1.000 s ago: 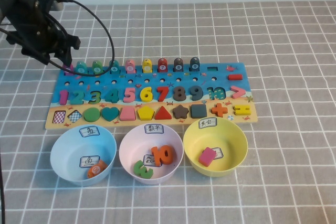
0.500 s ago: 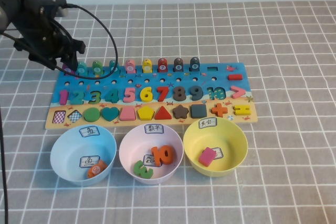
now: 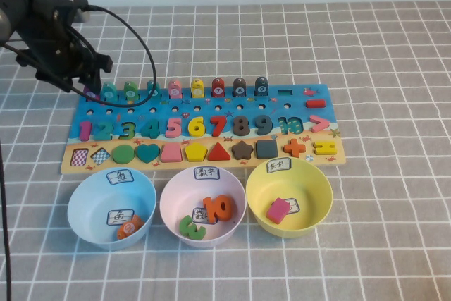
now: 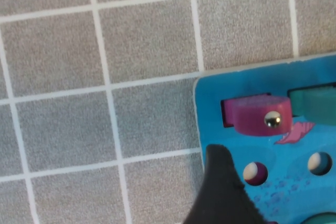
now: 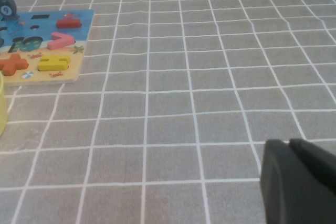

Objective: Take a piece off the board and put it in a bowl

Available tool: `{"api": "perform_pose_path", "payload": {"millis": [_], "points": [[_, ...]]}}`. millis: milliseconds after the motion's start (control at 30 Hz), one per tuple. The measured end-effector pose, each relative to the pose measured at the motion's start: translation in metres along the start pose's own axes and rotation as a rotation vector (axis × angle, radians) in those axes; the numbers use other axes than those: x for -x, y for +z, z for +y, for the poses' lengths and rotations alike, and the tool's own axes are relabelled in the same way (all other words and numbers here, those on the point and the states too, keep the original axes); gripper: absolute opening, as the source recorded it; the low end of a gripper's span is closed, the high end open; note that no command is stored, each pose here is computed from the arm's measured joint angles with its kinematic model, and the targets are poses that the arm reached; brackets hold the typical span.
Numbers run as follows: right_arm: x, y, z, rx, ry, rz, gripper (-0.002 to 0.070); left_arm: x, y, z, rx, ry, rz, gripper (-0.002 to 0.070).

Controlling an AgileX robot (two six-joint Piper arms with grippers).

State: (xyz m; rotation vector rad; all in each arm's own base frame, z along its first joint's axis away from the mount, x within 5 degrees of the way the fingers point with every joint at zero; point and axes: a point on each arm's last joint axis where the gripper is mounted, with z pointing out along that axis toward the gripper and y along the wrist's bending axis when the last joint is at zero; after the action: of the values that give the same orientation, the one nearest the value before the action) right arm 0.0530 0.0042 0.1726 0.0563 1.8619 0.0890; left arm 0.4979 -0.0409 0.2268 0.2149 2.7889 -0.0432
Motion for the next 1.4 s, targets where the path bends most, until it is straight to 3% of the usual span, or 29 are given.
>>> {"api": "perform_pose_path", "payload": {"millis": [933,1200,1400], "points": [[0.000,0.000,0.000,0.000,0.000,0.000,-0.0017,0.000,0.017,0.001,0.001,-0.001,-0.001,0.0395],[0.000,0.000,0.000,0.000,0.000,0.000,-0.0017,0.000,0.021,0.001,0.001,-0.001,0.002,0.0298],[0.000,0.000,0.000,0.000,0.000,0.000,-0.0017,0.000,0.021,0.003,0.002,-0.004,0.002,0.0279]]}}
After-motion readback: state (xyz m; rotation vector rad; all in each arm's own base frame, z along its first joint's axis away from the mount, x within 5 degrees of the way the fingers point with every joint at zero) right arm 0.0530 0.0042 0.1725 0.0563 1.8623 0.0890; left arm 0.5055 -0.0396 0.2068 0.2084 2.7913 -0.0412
